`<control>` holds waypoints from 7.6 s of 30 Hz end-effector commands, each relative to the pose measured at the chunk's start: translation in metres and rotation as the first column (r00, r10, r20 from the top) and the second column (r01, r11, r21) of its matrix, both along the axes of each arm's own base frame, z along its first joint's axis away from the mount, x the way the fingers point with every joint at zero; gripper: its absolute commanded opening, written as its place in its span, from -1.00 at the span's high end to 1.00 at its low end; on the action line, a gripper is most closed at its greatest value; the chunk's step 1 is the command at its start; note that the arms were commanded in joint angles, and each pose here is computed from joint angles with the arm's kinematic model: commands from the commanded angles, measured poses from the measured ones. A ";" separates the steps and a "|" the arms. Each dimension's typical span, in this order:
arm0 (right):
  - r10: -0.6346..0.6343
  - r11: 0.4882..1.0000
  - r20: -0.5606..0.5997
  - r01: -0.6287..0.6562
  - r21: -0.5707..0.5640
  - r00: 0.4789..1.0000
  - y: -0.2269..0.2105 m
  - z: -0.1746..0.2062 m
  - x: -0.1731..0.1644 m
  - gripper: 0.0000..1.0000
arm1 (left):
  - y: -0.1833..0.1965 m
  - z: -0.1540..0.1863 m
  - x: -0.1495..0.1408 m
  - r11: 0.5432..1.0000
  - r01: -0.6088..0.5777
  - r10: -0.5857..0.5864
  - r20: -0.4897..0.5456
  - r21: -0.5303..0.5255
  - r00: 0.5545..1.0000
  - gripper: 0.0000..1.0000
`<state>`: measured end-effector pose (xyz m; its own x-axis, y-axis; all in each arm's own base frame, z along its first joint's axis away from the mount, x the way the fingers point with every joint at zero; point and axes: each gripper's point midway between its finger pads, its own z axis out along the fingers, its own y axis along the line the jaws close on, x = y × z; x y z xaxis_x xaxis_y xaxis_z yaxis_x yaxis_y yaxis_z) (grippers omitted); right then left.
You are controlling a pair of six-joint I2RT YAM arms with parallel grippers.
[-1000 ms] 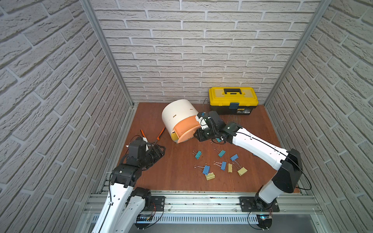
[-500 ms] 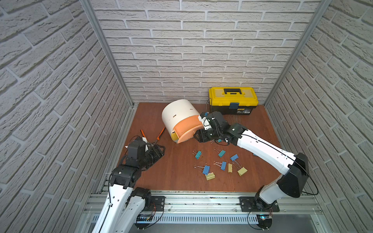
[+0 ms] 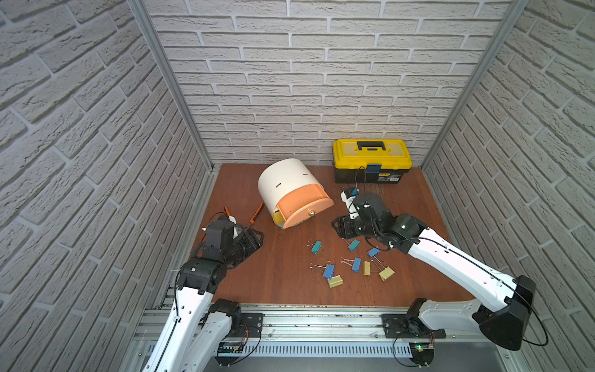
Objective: Put the binder clips in the drawer according to color
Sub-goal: Open the drawer in the storage box, then pick up the binder clip at the center of the board, then place the binder clip in the drawer.
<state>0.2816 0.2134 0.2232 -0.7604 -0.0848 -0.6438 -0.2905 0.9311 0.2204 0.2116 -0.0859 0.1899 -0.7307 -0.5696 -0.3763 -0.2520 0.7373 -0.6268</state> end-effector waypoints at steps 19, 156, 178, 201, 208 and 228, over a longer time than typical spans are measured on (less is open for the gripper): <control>-0.219 0.953 -0.316 0.133 -0.274 0.923 -0.069 -0.159 -0.012 -0.46 | -0.013 -0.070 -0.031 0.999 -0.025 0.021 -0.079 -0.046 0.997 -0.38; 0.024 0.999 0.027 -0.025 0.035 0.999 -0.002 0.114 0.077 0.08 | -0.078 0.112 0.081 0.975 0.221 -0.216 0.241 0.007 0.946 -0.46; 0.210 0.976 0.019 -0.211 0.049 0.978 0.114 0.090 0.096 0.08 | -0.041 0.086 0.052 0.996 0.092 -0.086 0.205 -0.020 0.975 -0.47; 0.214 0.977 0.021 -0.214 0.005 0.977 0.117 0.077 0.099 -0.27 | -0.036 0.081 0.048 0.996 0.082 -0.075 0.190 -0.028 0.979 -0.48; 0.211 0.977 0.046 -0.212 0.002 0.976 0.116 0.085 0.102 -0.42 | -0.035 0.081 0.048 0.996 0.080 -0.074 0.189 -0.028 0.979 -0.48; 0.104 0.994 0.082 -0.100 -0.049 0.991 0.051 0.095 0.090 -0.42 | -0.032 0.083 0.050 0.996 0.081 -0.075 0.187 -0.029 0.980 -0.48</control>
<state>0.3699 0.2850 0.2990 -0.7223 -0.2357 -0.6502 -0.4294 0.8898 0.1544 0.2604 -0.1174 0.2672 -0.6964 -0.5344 -0.4790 -0.0917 0.7282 -0.6792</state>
